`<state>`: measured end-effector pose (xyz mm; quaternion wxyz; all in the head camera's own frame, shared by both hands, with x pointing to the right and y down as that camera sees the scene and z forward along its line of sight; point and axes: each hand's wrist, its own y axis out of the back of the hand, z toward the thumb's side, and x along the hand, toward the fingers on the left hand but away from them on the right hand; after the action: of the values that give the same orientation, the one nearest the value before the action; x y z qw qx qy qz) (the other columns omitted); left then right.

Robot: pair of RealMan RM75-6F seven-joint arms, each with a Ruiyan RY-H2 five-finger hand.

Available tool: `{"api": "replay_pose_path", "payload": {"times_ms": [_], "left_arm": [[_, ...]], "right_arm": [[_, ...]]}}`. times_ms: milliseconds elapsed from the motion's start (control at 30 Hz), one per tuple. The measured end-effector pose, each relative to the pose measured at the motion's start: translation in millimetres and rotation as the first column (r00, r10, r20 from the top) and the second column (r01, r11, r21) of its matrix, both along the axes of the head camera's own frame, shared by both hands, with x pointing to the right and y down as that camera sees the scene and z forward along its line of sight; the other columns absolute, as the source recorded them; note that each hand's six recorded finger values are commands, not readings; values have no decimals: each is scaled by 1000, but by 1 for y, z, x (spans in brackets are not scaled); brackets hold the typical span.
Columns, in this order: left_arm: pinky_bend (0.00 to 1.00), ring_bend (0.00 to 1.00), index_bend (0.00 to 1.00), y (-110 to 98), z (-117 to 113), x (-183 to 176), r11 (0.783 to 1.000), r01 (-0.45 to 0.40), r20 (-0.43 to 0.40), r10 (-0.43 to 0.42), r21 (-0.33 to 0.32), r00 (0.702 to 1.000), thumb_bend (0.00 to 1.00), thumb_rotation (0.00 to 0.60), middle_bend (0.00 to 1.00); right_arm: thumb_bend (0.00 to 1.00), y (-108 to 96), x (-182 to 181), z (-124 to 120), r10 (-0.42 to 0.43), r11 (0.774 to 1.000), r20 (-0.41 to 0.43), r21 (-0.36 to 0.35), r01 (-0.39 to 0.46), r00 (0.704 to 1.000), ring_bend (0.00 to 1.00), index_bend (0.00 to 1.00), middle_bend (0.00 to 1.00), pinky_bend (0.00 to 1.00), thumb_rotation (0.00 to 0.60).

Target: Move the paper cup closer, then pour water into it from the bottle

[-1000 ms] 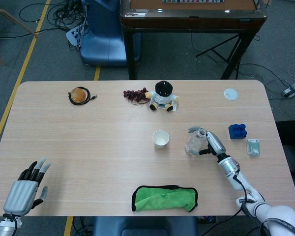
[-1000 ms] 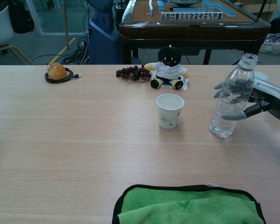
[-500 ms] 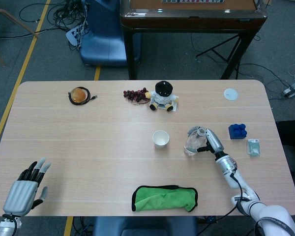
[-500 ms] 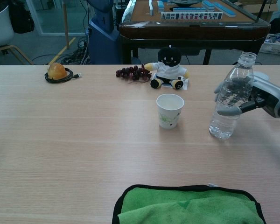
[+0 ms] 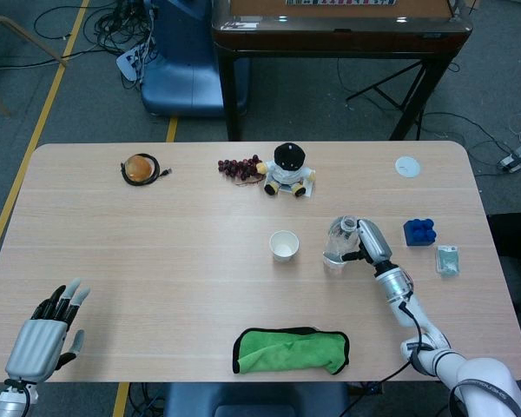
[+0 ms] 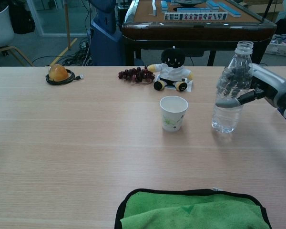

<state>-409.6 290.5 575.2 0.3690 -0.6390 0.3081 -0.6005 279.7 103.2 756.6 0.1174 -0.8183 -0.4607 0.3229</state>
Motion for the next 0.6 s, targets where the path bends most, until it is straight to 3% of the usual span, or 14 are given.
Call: {"api": "replay_pose_path", "payload": {"times_ms": [333, 433, 600], "left_arm": [[163, 0, 0, -1, -1, 0, 1000, -1, 0, 1, 4, 1000, 449, 600, 0], [163, 0, 0, -1, -2, 1, 1000, -6, -2, 6, 8, 1000, 449, 600, 0], [163, 0, 0, 0, -2, 1, 1000, -5, 0, 5, 5, 1000, 449, 600, 0]], "right_arm": [[102, -21, -17, -20, -95, 982, -193, 140, 124, 977, 551, 625, 619, 644, 600], [102, -28, -22, -26, -119, 968, -275, 180, 173, 954, 552, 625, 619, 644, 600], [104, -39, -31, -34, -151, 939, -427, 219, 264, 892, 552, 625, 619, 644, 600]]}}
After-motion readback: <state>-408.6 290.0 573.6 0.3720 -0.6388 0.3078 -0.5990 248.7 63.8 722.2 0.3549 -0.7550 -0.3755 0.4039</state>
